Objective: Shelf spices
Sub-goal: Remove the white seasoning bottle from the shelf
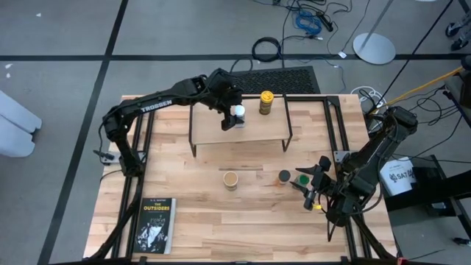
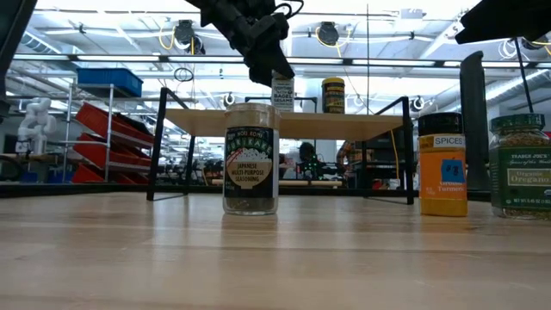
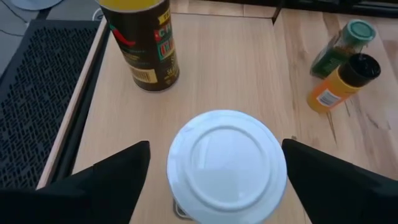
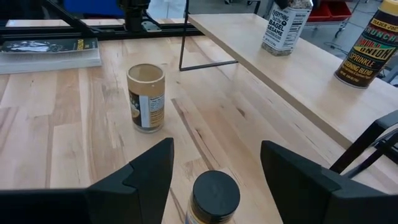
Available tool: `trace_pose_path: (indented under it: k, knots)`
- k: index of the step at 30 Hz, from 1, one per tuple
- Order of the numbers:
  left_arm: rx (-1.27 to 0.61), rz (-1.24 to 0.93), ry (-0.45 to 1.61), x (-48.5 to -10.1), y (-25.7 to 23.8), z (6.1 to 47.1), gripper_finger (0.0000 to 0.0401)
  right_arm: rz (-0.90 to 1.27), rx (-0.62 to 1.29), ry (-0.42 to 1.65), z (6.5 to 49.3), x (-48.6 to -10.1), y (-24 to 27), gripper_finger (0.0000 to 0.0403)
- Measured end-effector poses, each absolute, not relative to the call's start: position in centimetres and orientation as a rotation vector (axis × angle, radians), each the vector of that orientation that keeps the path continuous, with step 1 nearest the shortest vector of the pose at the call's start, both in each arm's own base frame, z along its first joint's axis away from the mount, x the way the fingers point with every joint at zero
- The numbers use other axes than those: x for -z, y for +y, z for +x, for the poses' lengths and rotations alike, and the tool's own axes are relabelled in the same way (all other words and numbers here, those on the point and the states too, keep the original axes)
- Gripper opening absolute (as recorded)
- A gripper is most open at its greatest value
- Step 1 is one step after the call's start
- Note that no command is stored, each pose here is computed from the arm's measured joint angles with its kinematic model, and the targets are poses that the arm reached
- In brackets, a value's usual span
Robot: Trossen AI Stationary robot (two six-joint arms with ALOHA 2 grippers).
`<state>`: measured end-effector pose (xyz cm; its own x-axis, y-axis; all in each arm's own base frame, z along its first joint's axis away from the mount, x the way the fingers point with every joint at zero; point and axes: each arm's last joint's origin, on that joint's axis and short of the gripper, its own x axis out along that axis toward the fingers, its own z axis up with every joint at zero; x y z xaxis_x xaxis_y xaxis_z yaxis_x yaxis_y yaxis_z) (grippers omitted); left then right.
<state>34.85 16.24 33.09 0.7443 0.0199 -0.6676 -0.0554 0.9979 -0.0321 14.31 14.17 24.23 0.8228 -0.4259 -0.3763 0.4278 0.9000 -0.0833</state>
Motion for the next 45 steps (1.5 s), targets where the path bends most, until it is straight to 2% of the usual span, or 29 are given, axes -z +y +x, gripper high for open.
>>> trace_pose_path:
  k: [4,12,14,19,25,35,41,45]
  knots:
    - [-0.039,-0.046,0.73,-33.1,16.2,34.9,0.0326,0.004,0.454,0.399,14.3,-24.2,14.2,0.0229]
    - [-0.055,-0.064,0.753,-32.9,16.1,34.8,0.0216,0.004,0.454,0.399,14.3,-24.2,14.2,0.0229]
    - [-0.055,-0.084,0.75,-33.0,16.0,34.7,0.0201,0.004,0.454,0.399,14.3,-24.2,14.2,0.0229]
    - [-0.037,-0.092,0.765,-33.4,15.1,34.5,0.0201,0.007,0.454,0.398,14.3,-24.2,14.2,0.0229]
    - [0.001,-0.112,0.763,-35.7,12.2,32.9,0.0201,0.022,0.442,0.415,14.3,-24.2,14.2,0.0229]
    - [0.044,-0.128,0.738,-40.4,3.8,29.0,0.0201,0.027,0.441,0.415,14.3,-24.2,14.3,0.0228]
    - [0.01,-0.114,0.8,-40.7,-2.0,27.6,0.0201,0.029,0.441,0.414,14.3,-24.2,14.3,0.0228]
    - [-0.022,-0.099,0.819,-39.5,-5.6,27.3,0.0201,0.033,0.441,0.412,14.4,-24.2,14.3,0.0228]
